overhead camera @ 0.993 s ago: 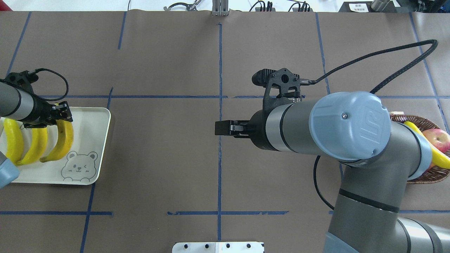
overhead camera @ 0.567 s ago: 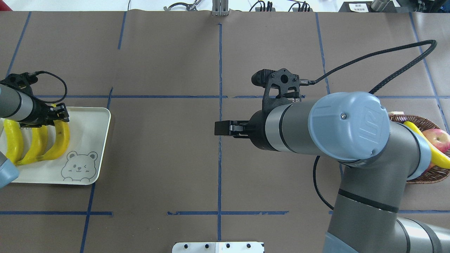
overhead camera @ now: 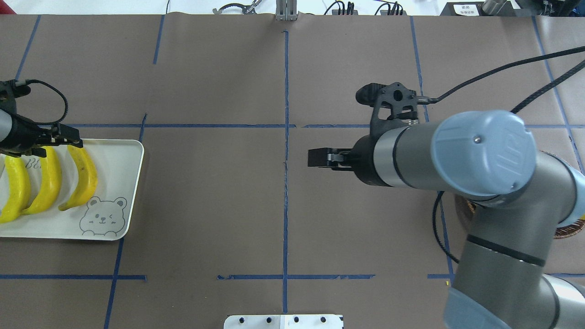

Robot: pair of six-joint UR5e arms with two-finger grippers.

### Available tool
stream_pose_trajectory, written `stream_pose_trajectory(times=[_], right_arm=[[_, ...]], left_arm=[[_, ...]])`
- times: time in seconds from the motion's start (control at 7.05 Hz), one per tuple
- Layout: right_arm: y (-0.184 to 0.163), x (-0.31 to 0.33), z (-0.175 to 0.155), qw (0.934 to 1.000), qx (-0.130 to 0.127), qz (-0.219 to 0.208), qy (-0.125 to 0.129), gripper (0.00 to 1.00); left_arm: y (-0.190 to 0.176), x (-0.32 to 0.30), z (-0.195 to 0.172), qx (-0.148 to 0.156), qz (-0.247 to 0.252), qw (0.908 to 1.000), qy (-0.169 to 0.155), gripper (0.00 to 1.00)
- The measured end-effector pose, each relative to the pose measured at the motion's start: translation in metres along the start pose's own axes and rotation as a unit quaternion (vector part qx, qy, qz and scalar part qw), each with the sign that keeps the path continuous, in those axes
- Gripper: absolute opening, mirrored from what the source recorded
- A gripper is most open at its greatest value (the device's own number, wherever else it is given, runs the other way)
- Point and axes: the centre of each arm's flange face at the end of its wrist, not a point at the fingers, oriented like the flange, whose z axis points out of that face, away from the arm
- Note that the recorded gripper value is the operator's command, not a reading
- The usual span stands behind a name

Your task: Transfer all bananas from basket to plate

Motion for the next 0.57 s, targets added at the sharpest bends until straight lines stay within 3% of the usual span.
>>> stream_pose_trajectory(times=[0.28, 0.57], right_arm=[[-0.011, 0.077, -0.015, 0.9975, 0.003, -0.05, 0.049, 1.0], [-0.02, 0.151, -0.023, 0.9858, -0.02, -0.129, 0.106, 1.0]], left_arm=[[-0.006, 0.018, -0.04, -0.006, -0.003, 0.9994, 0.035, 0.99], [-0.002, 0.044, -0.066, -0.001, -0.026, 0.9981, 0.055, 0.99]])
